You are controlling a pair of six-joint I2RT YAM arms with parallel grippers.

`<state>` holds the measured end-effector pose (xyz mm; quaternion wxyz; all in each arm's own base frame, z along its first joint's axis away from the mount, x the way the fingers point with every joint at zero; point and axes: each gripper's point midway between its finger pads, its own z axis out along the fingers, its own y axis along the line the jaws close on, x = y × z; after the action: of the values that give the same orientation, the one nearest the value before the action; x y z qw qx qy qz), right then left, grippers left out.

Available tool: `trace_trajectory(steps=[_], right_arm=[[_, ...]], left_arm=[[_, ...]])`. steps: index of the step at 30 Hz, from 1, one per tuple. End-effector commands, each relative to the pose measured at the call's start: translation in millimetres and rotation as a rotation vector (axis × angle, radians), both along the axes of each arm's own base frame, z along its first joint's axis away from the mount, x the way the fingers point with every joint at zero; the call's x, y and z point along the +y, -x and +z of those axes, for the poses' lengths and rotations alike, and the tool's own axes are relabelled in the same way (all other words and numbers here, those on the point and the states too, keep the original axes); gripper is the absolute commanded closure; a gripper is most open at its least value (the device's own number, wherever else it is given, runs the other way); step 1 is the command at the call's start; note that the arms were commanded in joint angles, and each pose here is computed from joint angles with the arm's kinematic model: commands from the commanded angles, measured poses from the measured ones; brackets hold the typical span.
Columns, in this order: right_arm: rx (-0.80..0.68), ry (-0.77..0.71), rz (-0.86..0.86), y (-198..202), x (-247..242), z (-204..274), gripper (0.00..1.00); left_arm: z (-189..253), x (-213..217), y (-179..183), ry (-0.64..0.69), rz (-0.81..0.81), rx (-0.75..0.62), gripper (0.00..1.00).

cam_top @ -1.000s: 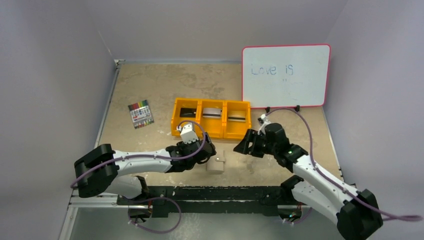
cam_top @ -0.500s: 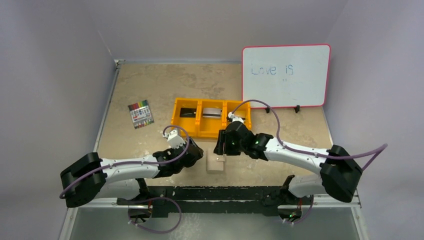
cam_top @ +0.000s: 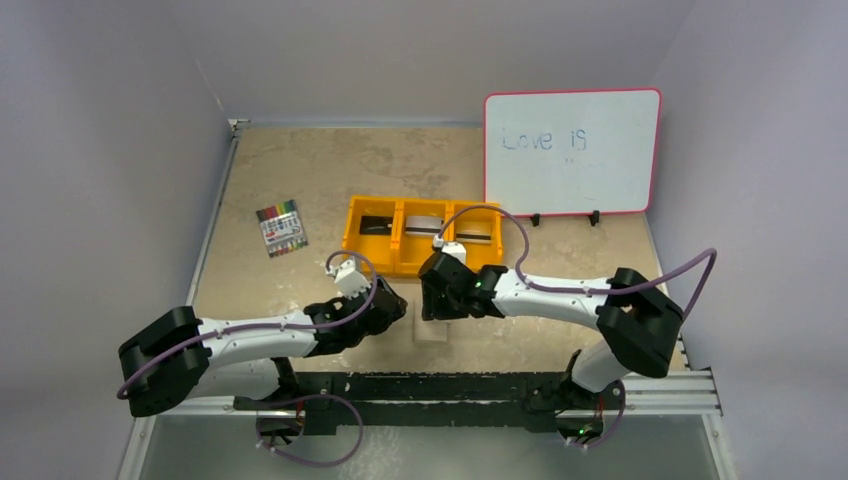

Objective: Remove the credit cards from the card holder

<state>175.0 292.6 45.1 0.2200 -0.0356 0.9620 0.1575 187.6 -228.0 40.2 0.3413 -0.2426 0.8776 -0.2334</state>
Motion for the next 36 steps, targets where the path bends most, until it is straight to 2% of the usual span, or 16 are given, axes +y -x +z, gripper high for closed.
trace_trajectory(steps=[1, 12, 14, 17, 20, 21, 22, 23, 25, 28, 30, 32, 36], right_arm=[[-0.029, 0.066, -0.05, -8, -6, 4, 0.46], [-0.017, 0.16, -0.057, -7, -15, -13, 0.48], [-0.014, 0.173, -0.059, -5, -19, -16, 0.53], [-0.017, 0.192, -0.07, -4, -27, -19, 0.54], [-0.023, 0.213, -0.077, -3, -34, -20, 0.6], [-0.025, 0.213, -0.075, -3, -35, -20, 0.65], [-0.027, 0.208, -0.07, -2, -35, -20, 0.81], [-0.028, 0.203, -0.07, -2, -34, -19, 0.84], [-0.025, 0.195, -0.075, -2, -33, -18, 0.8], [-0.025, 0.15, -0.091, -1, -30, -13, 0.82], [-0.019, 0.105, -0.093, 2, -26, -10, 0.94], [-0.006, 0.049, -0.087, 6, -20, -6, 1.0], [-0.036, -0.084, -0.084, 6, -9, 9, 1.0]], left_arm=[[11, -9, -6, 0.059, 0.004, -0.033, 0.41], [3, -17, -3, 0.061, -0.021, -0.006, 0.41], [3, -19, -5, 0.053, -0.022, -0.004, 0.41], [0, -21, -7, 0.042, -0.018, 0.002, 0.41], [-1, -26, -5, 0.061, -0.038, 0.005, 0.42], [0, -28, -5, 0.068, -0.047, 0.004, 0.42], [0, -31, -4, 0.073, -0.061, 0.004, 0.42], [0, -34, -3, 0.08, -0.077, 0.005, 0.41], [0, -41, -1, 0.086, -0.109, 0.013, 0.4], [-5, -47, 1, 0.059, -0.146, 0.036, 0.4], [-9, -51, 3, 0.038, -0.173, 0.051, 0.41], [-13, -55, 5, 0.014, -0.198, 0.073, 0.43], [-20, -61, 7, -0.037, -0.245, 0.107, 0.47]])
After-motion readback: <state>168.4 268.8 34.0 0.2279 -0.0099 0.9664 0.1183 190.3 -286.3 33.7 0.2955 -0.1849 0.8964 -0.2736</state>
